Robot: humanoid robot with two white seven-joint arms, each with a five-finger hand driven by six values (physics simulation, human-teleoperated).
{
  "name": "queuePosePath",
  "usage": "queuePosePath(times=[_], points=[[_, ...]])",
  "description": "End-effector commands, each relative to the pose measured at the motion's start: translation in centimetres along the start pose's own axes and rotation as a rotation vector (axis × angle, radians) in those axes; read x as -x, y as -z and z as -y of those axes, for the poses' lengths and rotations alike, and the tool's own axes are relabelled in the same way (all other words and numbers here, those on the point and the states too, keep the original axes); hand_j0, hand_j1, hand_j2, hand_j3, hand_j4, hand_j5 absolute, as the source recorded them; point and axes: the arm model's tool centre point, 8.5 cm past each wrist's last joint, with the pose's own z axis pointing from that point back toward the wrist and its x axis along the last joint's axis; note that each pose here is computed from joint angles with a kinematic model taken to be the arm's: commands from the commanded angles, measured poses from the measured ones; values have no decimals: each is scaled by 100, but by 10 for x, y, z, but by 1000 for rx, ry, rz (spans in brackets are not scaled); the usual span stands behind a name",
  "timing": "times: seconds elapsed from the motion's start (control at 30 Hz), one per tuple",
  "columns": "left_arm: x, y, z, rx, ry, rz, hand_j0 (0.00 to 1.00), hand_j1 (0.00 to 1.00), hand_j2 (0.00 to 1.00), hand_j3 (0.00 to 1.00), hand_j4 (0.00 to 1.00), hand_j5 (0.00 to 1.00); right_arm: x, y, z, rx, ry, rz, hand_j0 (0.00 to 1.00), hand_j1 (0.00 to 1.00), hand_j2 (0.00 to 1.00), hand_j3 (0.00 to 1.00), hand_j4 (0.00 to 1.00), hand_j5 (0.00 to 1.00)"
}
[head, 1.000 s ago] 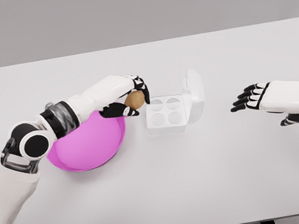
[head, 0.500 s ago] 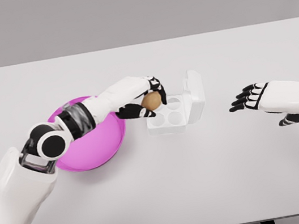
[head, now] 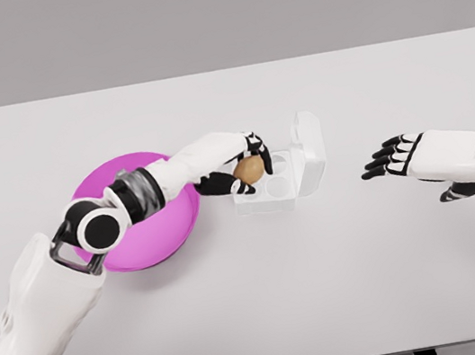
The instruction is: Pack egg into the box and close the box lid
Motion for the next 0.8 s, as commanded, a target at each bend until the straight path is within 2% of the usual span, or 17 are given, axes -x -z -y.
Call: queuePosePath(times=[0.0, 0.37, 0.47, 0.53, 0.77], points=[[3, 3, 4, 9, -14, -3, 40, 40, 40, 40, 40, 40, 0, 0, 1, 4, 5, 1, 100, 100, 100, 100, 100, 100], [8, 12, 13, 27, -39, -9, 41, 41, 41, 41, 41, 41, -1, 1, -1, 4, 8, 4, 100, 100, 100, 100, 100, 100], [7, 13, 14, 28, -40, -6, 50, 50, 50, 50, 50, 50, -2, 3, -1, 6, 9, 8, 100, 100, 100, 100, 100, 100], [6, 13, 15, 31, -39, -4, 62, 62, 62, 62, 62, 62, -1, 2, -2, 3, 11, 6, 100, 100, 100, 100, 100, 100], [7, 12, 14, 31, -38, -4, 73, 73, 73, 73, 73, 73, -1, 2, -2, 3, 12, 5, 100, 100, 100, 100, 100, 100]])
